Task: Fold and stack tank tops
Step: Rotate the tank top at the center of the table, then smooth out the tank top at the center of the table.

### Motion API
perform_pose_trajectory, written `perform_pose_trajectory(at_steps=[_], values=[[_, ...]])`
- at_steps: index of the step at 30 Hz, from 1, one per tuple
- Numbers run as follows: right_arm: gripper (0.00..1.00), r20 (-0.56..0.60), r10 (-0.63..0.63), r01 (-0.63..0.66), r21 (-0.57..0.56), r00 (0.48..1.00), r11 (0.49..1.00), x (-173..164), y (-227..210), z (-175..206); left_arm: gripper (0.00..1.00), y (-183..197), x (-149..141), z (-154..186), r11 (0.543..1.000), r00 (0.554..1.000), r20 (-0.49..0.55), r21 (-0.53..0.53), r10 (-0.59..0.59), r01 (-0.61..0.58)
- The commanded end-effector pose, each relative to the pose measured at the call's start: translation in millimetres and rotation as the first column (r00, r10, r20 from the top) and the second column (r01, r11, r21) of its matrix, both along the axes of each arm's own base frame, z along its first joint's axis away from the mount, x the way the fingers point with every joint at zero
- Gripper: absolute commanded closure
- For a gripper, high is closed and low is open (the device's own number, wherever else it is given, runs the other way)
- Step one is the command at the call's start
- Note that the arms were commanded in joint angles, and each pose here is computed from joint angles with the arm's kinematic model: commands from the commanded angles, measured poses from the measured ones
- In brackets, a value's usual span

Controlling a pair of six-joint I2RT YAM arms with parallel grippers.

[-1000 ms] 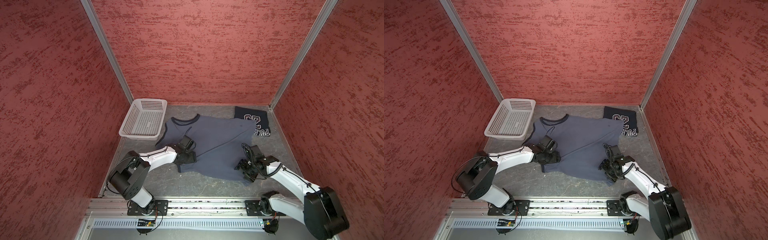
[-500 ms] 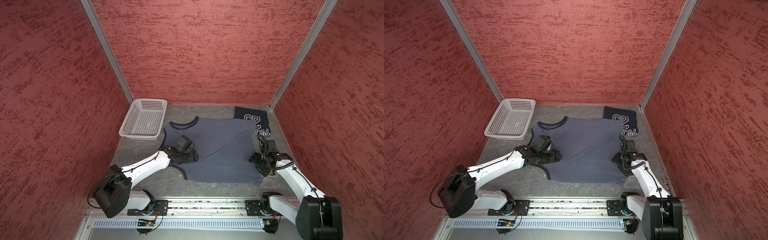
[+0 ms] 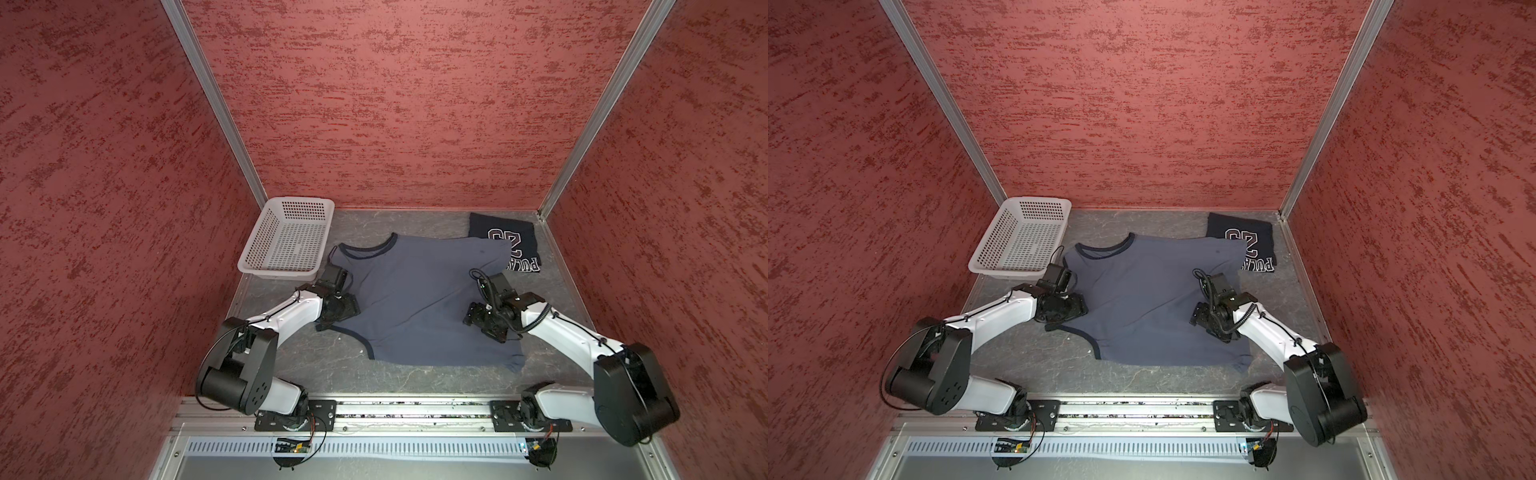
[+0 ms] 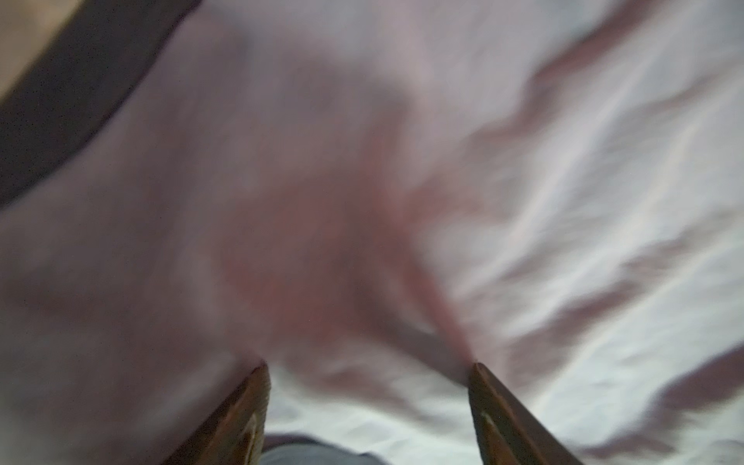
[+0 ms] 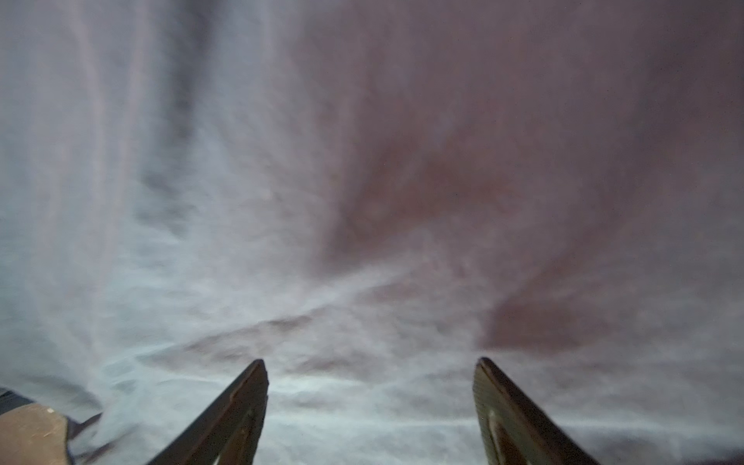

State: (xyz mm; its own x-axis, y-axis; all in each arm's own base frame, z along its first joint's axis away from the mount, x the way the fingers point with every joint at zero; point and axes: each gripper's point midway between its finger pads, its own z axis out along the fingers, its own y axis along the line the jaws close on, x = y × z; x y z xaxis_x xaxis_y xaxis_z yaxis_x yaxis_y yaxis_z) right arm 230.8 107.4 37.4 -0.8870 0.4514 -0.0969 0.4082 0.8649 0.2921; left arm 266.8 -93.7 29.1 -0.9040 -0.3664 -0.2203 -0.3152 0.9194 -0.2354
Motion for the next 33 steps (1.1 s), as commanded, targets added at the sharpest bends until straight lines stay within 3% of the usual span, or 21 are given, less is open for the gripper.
perform_pose_trajectory(at_steps=[1,10,15,22,25,29,33], values=[[0.18,-0.029,-0.033,0.032,-0.054,0.999,0.998,-2.8,-11.6,-15.5,0.20,19.6,-9.8,1.7,0.998,0.999,0.006,0.045,0.047,-0.048],[0.18,-0.109,-0.169,0.161,-0.084,0.980,0.983,-21.3,-50.9,-45.0,0.20,54.9,-29.4,-10.1,0.967,0.965,-0.067,-0.012,0.255,-0.256],[0.16,-0.076,-0.145,0.134,-0.131,0.987,0.982,-11.1,-61.1,-33.5,0.20,49.5,-53.5,-14.2,0.963,0.958,-0.102,-0.002,0.267,-0.268],[0.14,0.002,-0.123,0.120,-0.235,0.992,0.965,14.6,-78.1,-4.2,0.20,30.3,-83.9,11.8,0.971,0.971,-0.032,0.055,0.235,-0.233],[0.14,0.056,-0.113,0.124,-0.263,0.992,0.957,31.5,-83.4,14.2,0.20,28.4,-68.2,46.2,0.975,0.976,0.079,0.070,0.203,-0.209],[0.14,0.152,-0.086,0.120,-0.232,0.985,0.965,57.6,-77.0,40.4,0.20,-3.8,-5.2,95.9,0.999,0.971,0.237,0.030,0.022,-0.030],[0.14,0.208,-0.064,0.102,-0.173,0.976,0.980,72.2,-65.9,52.2,0.23,-20.3,64.0,124.1,0.982,0.964,0.244,0.178,-0.104,0.061]])
